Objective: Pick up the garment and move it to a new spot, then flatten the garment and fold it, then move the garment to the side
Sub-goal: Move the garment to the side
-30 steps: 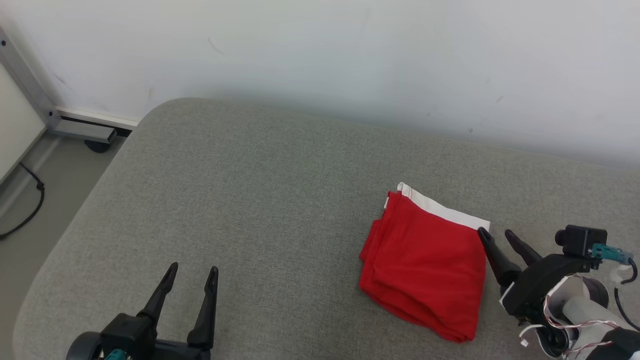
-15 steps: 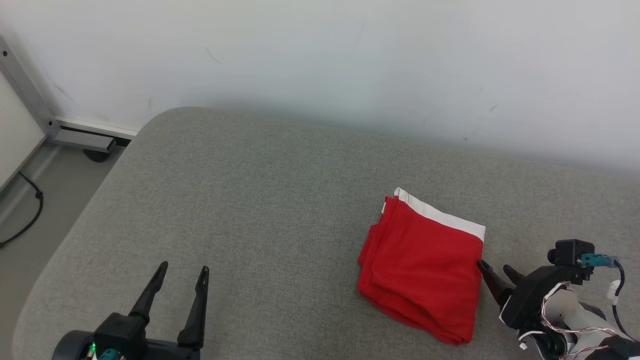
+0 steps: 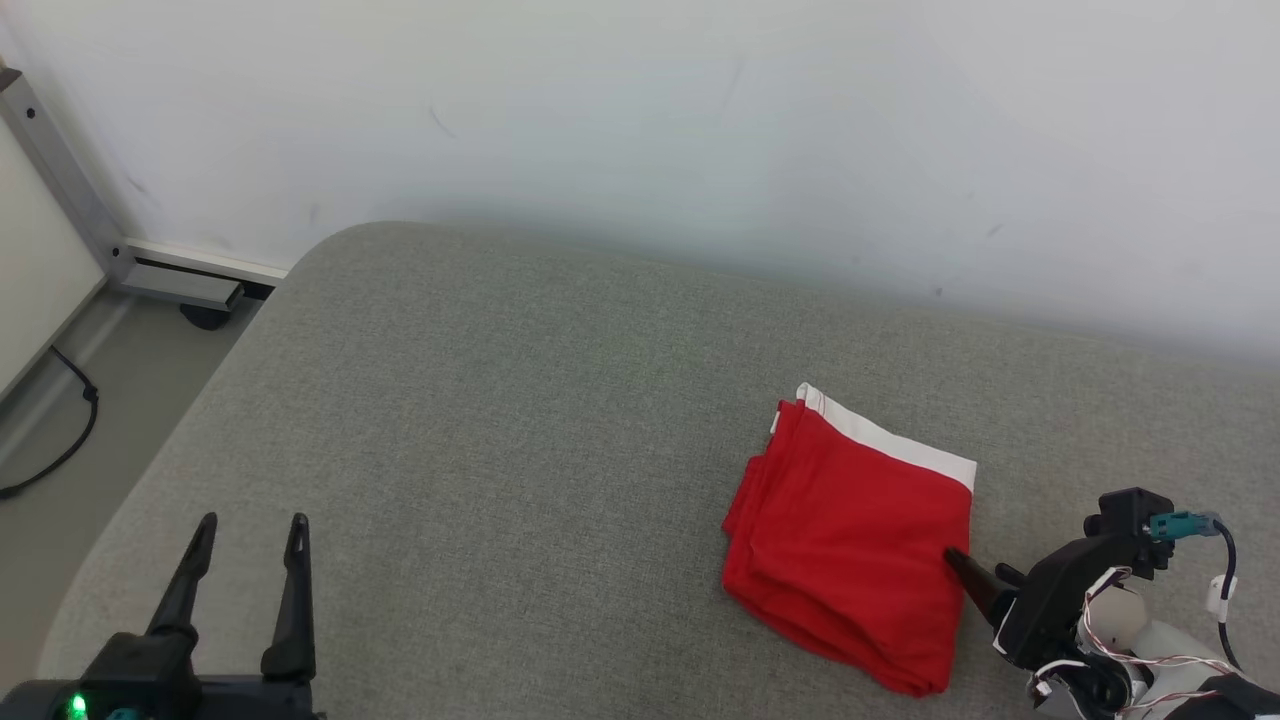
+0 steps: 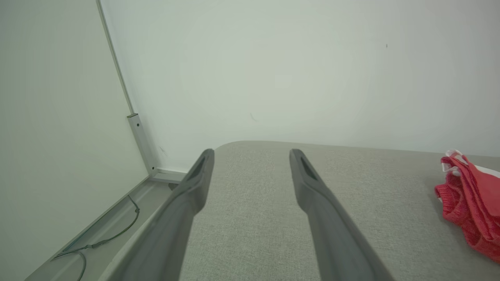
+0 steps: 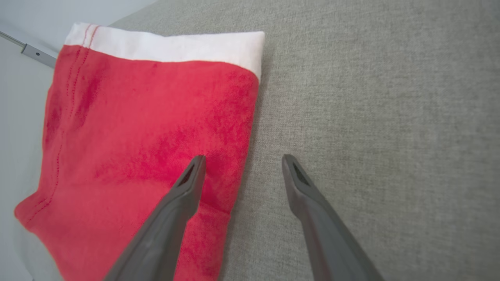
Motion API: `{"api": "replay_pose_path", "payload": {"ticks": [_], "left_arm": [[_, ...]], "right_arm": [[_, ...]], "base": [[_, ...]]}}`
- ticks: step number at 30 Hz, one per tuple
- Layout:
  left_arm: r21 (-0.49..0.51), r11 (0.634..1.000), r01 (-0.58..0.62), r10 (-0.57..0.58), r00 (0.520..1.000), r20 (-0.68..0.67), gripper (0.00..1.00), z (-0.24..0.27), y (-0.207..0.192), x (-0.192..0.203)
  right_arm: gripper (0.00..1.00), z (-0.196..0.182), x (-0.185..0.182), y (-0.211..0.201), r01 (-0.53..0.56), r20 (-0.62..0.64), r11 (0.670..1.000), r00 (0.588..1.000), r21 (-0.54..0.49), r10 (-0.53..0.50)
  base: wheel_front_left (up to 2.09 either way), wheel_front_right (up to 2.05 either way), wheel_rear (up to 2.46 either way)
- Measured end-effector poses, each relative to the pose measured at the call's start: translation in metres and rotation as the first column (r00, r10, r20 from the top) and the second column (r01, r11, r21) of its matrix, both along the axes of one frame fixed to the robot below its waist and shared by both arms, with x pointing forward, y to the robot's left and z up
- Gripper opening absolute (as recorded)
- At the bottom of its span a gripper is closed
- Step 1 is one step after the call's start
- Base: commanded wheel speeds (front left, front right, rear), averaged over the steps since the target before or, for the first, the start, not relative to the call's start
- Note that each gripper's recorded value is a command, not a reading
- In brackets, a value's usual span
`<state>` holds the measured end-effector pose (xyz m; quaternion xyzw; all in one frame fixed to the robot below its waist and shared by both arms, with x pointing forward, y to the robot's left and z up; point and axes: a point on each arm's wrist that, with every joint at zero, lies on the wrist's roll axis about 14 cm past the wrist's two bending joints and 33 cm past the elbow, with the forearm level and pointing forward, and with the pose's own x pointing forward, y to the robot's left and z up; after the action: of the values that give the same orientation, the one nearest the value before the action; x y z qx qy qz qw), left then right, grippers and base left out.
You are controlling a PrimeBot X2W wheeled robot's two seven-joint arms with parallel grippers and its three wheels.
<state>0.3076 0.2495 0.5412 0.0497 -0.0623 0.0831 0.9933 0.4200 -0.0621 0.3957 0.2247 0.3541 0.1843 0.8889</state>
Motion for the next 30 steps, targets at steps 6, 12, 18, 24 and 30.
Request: {"api": "replay_pose_path", "payload": {"ticks": [6,12,18,24,30], "left_arm": [[0.010,0.998,-0.069,0.069,0.998,0.004,1.00,0.002,0.017,-0.007],[-0.003,0.996,-0.092,0.092,0.996,0.002,1.00,0.002,0.022,-0.012],[-0.014,0.995,-0.098,0.098,0.995,0.001,1.00,0.001,0.023,-0.013],[-0.021,0.995,-0.100,0.100,0.995,-0.007,1.00,-0.001,0.022,-0.013],[-0.029,0.994,-0.105,0.105,0.994,-0.012,1.00,-0.003,0.023,-0.013]], "right_arm": [[1.00,-0.006,-0.002,0.003,-0.005,-0.057,1.000,0.998,0.010,0.006],[1.00,-0.011,-0.003,0.010,-0.021,-0.121,0.999,0.992,0.024,0.024],[1.00,-0.014,-0.001,0.015,-0.037,-0.156,0.999,0.987,0.018,0.039],[1.00,-0.013,0.003,0.034,-0.045,-0.195,0.997,0.979,0.065,0.057],[0.00,-0.013,0.002,0.044,-0.055,-0.215,0.994,0.974,0.094,0.074]], "base": [[0.00,0.00,0.00],[0.00,0.00,0.00],[0.00,0.00,0.00],[0.00,0.00,0.00],[0.00,0.00,0.00]]}}
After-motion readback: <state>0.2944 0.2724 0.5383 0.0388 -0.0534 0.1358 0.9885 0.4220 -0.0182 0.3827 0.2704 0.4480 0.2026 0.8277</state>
